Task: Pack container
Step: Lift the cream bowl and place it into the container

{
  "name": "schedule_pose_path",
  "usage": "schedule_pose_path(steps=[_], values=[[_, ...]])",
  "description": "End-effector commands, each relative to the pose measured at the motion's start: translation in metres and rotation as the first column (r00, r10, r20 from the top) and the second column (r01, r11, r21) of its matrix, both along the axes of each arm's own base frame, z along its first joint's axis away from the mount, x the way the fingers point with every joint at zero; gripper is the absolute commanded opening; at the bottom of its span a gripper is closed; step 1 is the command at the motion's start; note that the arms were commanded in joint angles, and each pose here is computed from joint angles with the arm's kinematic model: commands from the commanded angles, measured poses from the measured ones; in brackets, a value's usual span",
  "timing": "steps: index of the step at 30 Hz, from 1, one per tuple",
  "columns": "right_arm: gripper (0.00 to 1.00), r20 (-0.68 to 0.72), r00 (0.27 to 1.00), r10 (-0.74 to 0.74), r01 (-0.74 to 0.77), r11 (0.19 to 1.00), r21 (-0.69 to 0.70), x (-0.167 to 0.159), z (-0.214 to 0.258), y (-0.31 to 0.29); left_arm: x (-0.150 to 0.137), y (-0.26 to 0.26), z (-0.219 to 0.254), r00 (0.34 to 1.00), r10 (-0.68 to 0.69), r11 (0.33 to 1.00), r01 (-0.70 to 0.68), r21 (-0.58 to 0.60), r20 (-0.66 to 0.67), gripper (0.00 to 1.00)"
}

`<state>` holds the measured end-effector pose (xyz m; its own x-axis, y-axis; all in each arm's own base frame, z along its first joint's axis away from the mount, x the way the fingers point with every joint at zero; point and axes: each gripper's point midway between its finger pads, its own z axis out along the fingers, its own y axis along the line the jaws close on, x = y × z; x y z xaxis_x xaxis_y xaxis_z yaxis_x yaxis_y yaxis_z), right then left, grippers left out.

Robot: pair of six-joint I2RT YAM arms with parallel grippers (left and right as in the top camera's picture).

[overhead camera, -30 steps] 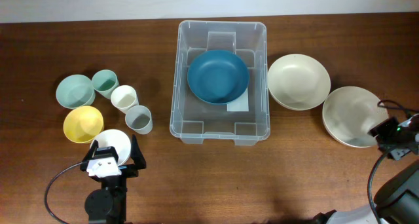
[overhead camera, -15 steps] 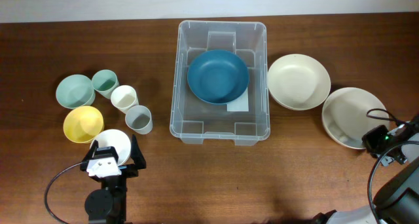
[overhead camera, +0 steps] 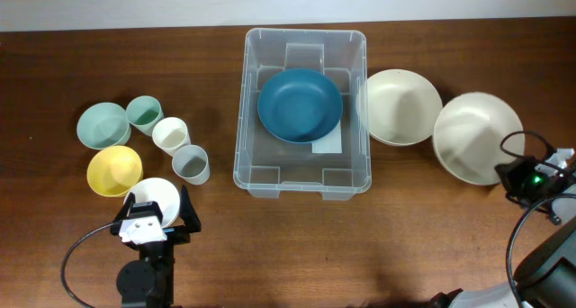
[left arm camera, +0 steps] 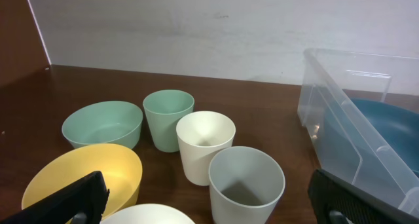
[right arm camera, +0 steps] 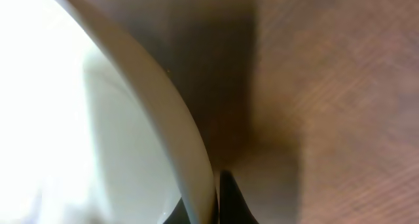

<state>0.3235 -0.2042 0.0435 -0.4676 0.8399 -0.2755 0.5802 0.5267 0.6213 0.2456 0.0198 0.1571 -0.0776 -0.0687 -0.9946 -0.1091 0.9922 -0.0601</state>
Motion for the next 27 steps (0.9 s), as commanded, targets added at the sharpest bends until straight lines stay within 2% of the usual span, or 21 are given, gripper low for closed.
schedule_pose_path(steps=[1, 8, 13, 20, 27], values=[[0.04, 0.162, 0.985, 0.056, -0.055, 0.998, -0.006, 0.024, 0.052, -0.006, 0.000, -0.002, -0.002, 1.000, -0.009, 1.000, 0.009, 0.019, -0.002, 1.00], [0.04, 0.220, 0.967, 0.127, -0.105, 0.989, -0.108, 0.050, 0.127, -0.001, 0.000, -0.002, -0.002, 1.000, -0.009, 1.000, 0.009, 0.019, -0.002, 1.00], [0.04, 0.143, 0.957, 0.252, -0.211, 0.944, -0.253, 0.082, 0.167, 0.042, 0.000, -0.002, -0.002, 1.000, -0.009, 1.000, 0.009, 0.019, -0.002, 1.00], [0.04, 0.087, 0.883, 0.462, -0.374, 0.803, -0.465, 0.132, 0.215, 0.158, 0.000, -0.002, -0.002, 1.000, -0.009, 1.000, 0.009, 0.019, -0.002, 1.00], [0.04, -0.008, 0.857, 0.516, -0.393, 0.643, -0.658, 0.150, 0.214, 0.249, 0.000, -0.002, -0.002, 1.000, -0.009, 1.000, 0.009, 0.019, -0.002, 1.00]])
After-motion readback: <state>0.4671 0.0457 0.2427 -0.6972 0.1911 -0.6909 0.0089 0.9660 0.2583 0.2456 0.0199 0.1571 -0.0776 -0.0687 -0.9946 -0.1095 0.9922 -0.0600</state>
